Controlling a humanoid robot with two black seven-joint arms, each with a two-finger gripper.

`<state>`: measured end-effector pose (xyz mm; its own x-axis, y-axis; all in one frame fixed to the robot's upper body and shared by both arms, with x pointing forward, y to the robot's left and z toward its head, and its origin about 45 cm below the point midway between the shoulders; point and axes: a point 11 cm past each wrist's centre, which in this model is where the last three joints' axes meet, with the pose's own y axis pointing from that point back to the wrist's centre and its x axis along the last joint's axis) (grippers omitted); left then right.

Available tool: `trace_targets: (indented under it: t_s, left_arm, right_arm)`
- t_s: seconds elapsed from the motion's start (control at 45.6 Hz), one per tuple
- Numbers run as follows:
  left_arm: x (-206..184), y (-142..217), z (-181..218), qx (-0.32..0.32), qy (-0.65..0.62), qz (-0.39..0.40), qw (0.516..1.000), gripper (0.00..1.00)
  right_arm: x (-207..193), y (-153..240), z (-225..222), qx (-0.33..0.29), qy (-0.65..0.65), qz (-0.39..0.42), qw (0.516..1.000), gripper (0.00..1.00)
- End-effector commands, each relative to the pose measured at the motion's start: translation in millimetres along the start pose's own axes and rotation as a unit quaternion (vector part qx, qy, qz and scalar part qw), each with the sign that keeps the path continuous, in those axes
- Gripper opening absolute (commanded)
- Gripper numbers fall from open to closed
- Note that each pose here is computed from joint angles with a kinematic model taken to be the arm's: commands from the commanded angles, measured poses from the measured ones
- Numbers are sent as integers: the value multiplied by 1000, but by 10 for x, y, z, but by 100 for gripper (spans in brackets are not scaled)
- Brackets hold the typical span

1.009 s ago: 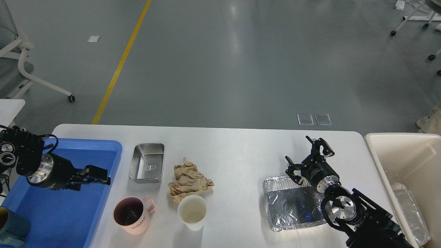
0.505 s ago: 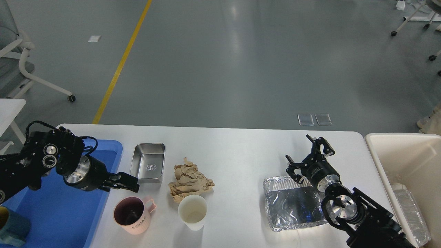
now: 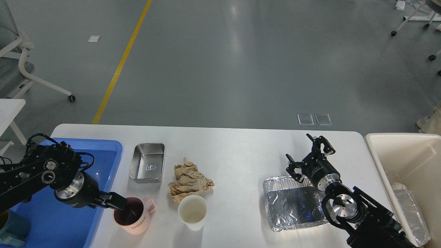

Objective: Tidy desktop
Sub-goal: 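Move the left gripper over the blue tub toward the pink mug, then grasp the pink mug with the left gripper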

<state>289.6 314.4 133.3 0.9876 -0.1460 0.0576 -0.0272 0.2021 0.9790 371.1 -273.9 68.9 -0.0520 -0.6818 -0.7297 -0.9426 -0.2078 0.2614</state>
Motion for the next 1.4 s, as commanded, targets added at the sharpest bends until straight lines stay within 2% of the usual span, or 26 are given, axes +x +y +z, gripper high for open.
trace_targets:
  t_s: [0.0,0.197,0.351,0.373,0.483,0.724,0.877,1.075,1.184,1.382]
  left_arm:
    - [-4,-5,-43,8,0,1,1000,97]
    - [-15,-43,-10,5,-5,-2,1000,91]
    - [-25,-68,23,-9,-4,-5,1000,72]
    - [-23,-74,35,-10,-5,-5,1000,64]
    - [-15,-102,80,-15,-7,-6,1000,52]
    - [-61,-182,32,-6,-2,-20,1000,43]
    - [-63,-190,57,-22,0,-21,1000,25]
    - [-35,-165,90,-37,-1,-18,999,8]
    - [-38,-152,78,-41,1,-17,999,2]
    - [-32,-136,67,-40,2,-15,999,1]
  right_arm:
    - [-26,-13,-3,1,0,-3,1000,100]
    - [-21,-12,-9,1,0,-2,1000,100]
    - [4,4,-15,1,1,0,1000,100]
    - [17,9,-34,2,3,1,1000,100]
    - [28,14,-53,3,5,1,1000,100]
    - [16,6,-105,6,8,-1,1000,100]
    - [22,15,-140,8,11,-2,1000,100]
    - [22,15,-140,8,11,-2,1000,100]
    - [27,19,-135,7,11,-2,1000,100]
    - [29,21,-125,7,10,-1,1000,100]
